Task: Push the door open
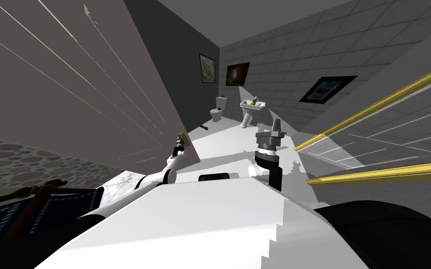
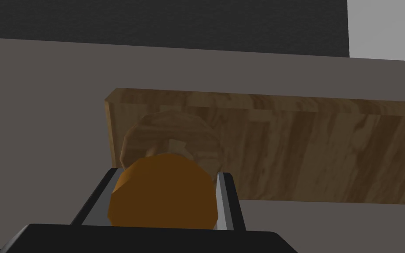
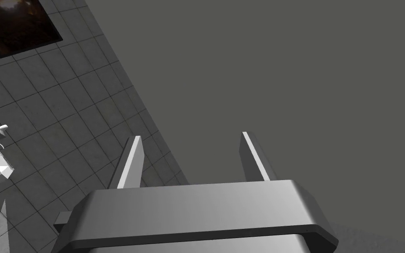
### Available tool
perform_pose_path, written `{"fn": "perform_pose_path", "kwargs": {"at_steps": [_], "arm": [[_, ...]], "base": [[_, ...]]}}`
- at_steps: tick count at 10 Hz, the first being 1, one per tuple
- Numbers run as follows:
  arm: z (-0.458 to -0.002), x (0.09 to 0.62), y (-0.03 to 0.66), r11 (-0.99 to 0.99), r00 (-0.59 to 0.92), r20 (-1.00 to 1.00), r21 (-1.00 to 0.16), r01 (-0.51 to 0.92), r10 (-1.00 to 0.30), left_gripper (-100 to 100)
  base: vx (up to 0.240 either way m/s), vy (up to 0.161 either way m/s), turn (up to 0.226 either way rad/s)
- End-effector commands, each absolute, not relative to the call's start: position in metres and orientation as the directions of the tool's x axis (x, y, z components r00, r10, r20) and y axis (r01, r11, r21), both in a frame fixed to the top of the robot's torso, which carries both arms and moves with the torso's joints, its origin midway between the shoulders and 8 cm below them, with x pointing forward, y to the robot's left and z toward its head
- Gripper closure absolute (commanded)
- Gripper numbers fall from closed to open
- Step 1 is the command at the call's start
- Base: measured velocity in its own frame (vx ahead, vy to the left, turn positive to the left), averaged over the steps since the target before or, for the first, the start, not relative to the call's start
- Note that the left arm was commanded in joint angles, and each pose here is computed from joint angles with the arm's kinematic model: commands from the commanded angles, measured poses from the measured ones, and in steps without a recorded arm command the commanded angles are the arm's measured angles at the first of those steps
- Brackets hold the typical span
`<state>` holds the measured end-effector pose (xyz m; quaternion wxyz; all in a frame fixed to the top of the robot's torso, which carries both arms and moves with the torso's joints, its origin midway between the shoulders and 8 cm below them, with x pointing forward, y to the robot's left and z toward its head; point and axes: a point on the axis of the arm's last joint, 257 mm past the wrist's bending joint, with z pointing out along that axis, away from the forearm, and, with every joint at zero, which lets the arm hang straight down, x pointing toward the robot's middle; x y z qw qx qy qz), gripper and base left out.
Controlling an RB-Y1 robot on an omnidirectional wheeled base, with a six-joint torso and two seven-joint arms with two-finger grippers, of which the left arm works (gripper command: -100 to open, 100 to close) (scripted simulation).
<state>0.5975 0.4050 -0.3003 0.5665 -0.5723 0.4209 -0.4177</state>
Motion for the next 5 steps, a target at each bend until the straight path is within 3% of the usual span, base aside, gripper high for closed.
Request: {"fn": "perform_pose_path", "kwargs": {"at_steps": [1, 5], "arm": [[-0.296, 0.599, 0.413, 0.000, 0.307, 0.000, -1.000, 0.000, -0.952, 100], [-0.298, 0.594, 0.426, -0.001, 0.331, 0.000, -1.000, -0.002, -0.944, 100]], "base": [[0.193, -0.105, 0.129], [0.119, -0.044, 0.048]]}}
